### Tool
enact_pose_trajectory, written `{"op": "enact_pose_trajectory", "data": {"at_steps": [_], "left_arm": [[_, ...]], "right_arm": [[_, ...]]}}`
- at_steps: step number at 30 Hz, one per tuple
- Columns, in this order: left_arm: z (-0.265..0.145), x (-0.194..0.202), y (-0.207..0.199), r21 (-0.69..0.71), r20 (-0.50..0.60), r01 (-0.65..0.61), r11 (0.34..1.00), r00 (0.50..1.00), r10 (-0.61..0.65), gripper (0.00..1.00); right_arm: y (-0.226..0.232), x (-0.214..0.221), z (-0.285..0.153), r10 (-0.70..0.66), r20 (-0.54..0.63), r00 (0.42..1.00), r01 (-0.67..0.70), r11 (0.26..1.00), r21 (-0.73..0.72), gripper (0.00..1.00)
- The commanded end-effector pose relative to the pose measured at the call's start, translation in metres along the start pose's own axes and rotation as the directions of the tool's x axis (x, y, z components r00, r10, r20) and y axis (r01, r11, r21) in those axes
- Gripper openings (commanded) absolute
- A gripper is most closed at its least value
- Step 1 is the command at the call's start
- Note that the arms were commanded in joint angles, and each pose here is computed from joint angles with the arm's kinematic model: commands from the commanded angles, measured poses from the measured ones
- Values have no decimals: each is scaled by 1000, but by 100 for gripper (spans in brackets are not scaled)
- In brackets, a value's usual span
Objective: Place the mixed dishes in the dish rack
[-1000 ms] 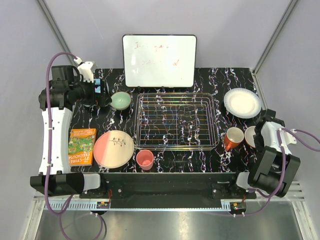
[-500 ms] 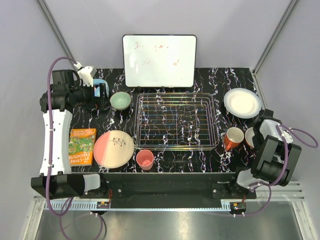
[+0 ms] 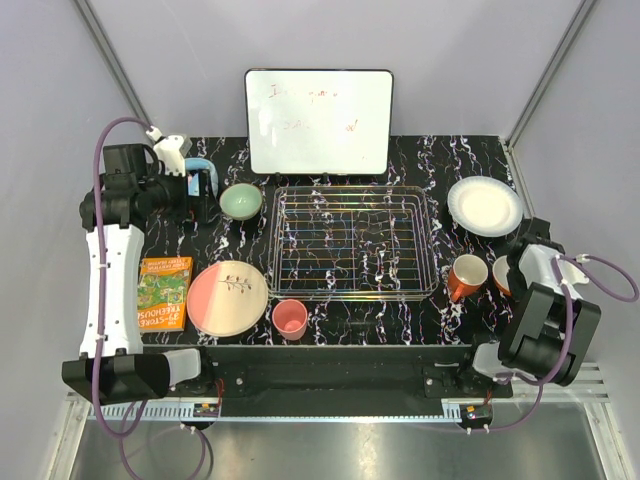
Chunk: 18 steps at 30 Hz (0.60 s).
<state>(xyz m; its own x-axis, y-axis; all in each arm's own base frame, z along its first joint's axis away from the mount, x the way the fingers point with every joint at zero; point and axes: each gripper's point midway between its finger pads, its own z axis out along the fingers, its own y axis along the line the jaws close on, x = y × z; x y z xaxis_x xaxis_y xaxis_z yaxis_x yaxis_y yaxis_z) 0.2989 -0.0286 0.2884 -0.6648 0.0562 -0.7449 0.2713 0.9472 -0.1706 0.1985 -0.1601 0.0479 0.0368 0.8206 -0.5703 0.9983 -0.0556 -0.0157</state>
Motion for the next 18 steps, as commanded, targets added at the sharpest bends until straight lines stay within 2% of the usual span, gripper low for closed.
{"op": "enact_pose_trajectory", "data": {"at_steps": [1, 8, 14, 18], "left_arm": [[-5, -11, 1, -15, 60, -17, 1000, 998, 18, 99], [-2, -8, 1, -9, 59, -11, 1000, 998, 12, 99], [-5, -9, 0, -16, 69, -21, 1000, 997, 22, 99], [-5, -8, 3, -25, 66, -16, 1000, 998, 18, 99]], "right_arm": [[-10, -2, -8, -19, 5, 1000, 19, 1000, -14, 0], [2, -34, -54, 40, 79, 996, -22, 976, -217, 0], [11, -44, -71, 28, 82, 996, -3, 958, -286, 0], [24, -54, -100, 52, 66, 996, -22, 919, -395, 0]]}}
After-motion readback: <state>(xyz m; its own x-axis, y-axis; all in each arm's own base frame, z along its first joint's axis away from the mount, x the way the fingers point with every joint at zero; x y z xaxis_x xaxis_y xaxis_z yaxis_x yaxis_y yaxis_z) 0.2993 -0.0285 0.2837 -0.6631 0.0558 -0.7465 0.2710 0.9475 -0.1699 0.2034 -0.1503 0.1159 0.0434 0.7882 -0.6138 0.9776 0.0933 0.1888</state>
